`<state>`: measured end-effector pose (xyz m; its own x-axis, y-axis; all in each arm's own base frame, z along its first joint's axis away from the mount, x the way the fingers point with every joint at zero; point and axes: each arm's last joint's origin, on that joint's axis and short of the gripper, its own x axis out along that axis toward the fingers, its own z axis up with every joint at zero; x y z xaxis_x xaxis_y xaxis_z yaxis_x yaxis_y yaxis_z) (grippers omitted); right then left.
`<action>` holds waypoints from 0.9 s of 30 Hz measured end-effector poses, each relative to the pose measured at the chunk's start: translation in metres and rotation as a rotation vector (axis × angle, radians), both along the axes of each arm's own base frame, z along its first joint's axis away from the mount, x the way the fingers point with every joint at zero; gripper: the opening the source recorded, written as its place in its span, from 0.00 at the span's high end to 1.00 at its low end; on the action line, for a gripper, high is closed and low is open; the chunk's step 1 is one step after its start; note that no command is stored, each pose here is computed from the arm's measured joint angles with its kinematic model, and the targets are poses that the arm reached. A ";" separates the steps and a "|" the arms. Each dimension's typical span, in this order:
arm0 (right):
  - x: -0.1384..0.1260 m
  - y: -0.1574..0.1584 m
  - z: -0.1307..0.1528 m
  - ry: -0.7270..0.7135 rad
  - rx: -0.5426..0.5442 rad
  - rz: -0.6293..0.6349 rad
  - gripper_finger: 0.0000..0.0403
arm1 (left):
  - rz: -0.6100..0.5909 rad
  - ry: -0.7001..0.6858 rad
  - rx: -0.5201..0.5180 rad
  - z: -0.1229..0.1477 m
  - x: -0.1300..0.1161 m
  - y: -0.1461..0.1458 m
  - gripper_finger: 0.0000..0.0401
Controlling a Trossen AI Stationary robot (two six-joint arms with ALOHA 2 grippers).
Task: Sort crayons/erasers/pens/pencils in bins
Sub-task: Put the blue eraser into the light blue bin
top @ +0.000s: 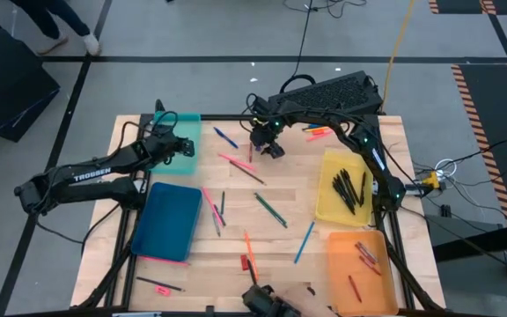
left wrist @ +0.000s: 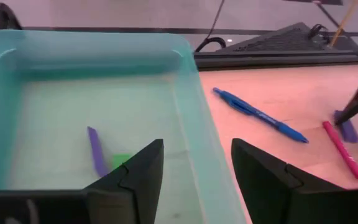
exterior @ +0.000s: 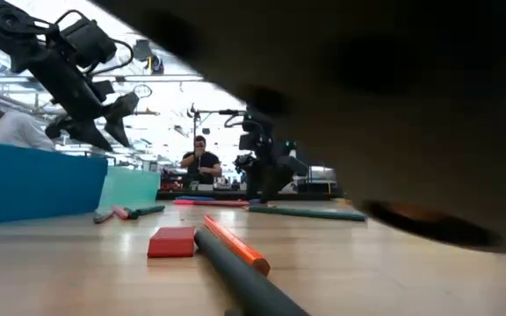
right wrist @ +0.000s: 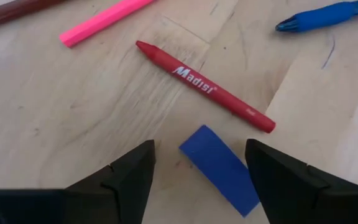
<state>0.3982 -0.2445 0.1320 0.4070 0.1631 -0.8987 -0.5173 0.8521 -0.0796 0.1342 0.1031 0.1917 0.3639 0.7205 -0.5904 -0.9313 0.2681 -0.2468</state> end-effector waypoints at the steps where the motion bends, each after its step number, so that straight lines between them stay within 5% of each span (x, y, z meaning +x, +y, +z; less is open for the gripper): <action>1: -0.001 0.000 0.000 0.014 -0.001 -0.007 0.42 | -0.009 -0.009 0.004 0.001 0.001 -0.001 0.52; 13: -0.015 0.002 0.003 0.224 -0.074 -0.138 0.71 | -0.112 -0.047 0.037 0.005 0.013 -0.013 0.52; 27: -0.007 0.009 0.007 0.216 -0.118 -0.214 0.78 | -0.200 -0.060 0.060 0.008 0.018 -0.015 0.52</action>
